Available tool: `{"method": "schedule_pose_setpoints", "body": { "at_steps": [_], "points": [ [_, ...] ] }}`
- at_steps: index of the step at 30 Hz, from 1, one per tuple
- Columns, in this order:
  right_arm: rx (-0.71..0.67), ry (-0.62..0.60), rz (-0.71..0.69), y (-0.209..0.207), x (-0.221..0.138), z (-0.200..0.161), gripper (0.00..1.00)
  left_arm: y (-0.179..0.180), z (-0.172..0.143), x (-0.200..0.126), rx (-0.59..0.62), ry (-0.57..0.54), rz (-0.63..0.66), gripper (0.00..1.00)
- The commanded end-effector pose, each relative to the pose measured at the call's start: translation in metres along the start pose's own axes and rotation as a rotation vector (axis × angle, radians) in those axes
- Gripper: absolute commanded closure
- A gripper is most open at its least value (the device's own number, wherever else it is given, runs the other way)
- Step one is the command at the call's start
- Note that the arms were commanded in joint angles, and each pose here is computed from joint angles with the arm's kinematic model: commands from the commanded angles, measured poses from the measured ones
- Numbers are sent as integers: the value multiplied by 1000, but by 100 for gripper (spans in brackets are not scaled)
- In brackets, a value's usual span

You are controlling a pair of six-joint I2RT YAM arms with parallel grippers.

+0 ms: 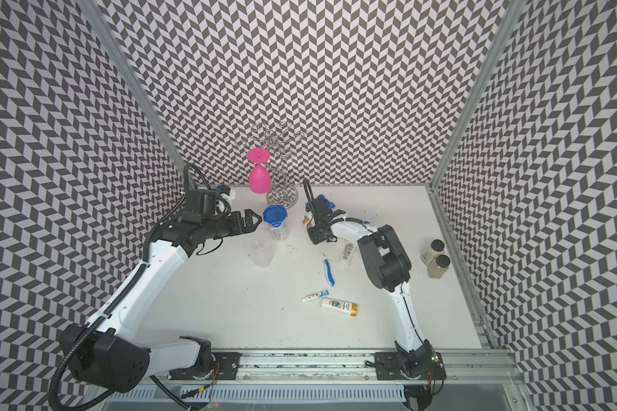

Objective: Pack away toiletry kits
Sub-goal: Pick up the toiletry item from the center of the board.

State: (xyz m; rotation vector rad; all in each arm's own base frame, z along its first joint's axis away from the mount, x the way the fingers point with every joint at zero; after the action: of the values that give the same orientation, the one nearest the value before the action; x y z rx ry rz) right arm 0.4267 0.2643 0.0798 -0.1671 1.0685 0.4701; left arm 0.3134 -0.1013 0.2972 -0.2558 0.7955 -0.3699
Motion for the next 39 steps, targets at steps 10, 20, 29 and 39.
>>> {"method": "schedule_pose_setpoints", "body": {
  "at_steps": [10, 20, 29, 39],
  "points": [
    [-151, -283, 388, 45, -109, -11, 91, -54, -15, -3, 150, 22, -208, 1],
    [-221, -418, 654, 83, -193, -38, 93, -90, -34, 20, 108, 6, -423, 1],
    [-252, -450, 809, 117, -227, -48, 93, -109, -47, 41, 89, 40, -505, 6],
    [-234, -460, 798, 119, -227, -33, 72, -95, -47, 29, 72, 14, -443, 82]
  ]
}}
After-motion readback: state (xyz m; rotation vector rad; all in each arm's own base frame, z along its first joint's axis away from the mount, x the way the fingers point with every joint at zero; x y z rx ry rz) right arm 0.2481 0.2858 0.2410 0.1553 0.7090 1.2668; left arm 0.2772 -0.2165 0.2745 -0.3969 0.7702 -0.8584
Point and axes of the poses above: each gripper's point midway between its finger pads, its own x axis out along the fingers, its own y axis along the line the jaws close on, z = x × y, the point moved 6 cm from there along -x, back along the fingers, and after that the axes turned 6 degrees about x, right-handed, at the moved point
